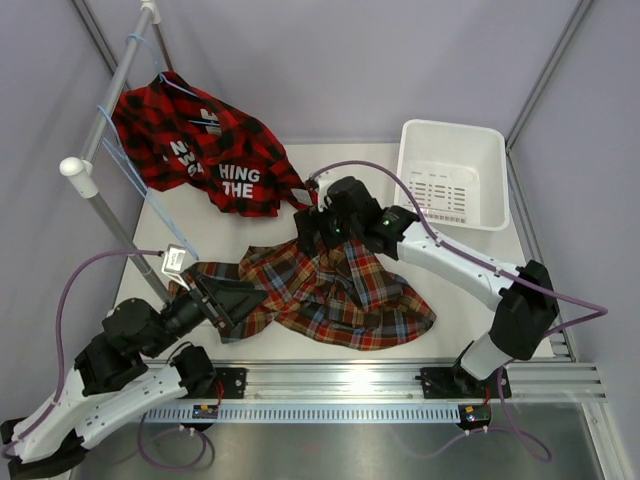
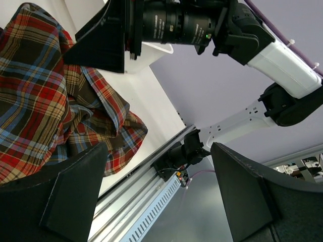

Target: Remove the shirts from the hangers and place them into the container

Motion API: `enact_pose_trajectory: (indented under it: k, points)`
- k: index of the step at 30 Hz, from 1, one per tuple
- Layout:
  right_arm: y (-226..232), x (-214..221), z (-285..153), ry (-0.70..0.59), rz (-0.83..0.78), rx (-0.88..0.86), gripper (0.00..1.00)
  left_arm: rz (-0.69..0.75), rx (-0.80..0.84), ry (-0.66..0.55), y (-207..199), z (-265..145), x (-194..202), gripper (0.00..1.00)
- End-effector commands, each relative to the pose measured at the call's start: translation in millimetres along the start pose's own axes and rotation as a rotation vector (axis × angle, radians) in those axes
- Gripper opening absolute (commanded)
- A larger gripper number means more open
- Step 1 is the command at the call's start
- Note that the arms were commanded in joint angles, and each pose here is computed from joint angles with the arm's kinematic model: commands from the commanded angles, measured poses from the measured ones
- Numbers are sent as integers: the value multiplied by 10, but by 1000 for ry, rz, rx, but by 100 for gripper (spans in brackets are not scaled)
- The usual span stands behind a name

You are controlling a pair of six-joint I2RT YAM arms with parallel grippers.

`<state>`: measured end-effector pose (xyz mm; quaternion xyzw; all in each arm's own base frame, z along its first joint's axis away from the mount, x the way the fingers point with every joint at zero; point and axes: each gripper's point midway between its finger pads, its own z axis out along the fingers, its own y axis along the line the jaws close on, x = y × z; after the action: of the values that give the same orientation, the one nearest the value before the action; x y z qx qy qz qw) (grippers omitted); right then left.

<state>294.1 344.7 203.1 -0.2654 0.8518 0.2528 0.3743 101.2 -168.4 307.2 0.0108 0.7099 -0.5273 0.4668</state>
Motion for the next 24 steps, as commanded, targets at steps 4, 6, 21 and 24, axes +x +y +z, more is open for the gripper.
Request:
enact_pose_trajectory:
  k: [4,6,21,24]
  points:
    - [78,342,-65,27,34,15,98,-11,28,-16,-117,52,-79,90]
    - [103,421,-43,29,43,10,97,-14,21,-20,-112,56,-91,95]
    - [270,539,626,107,54,-51,84,-89,12,-111,-38,-20,-198,99]
    - [246,614,705,110,63,-50,62,-69,-1,-93,-45,-32,-197,99]
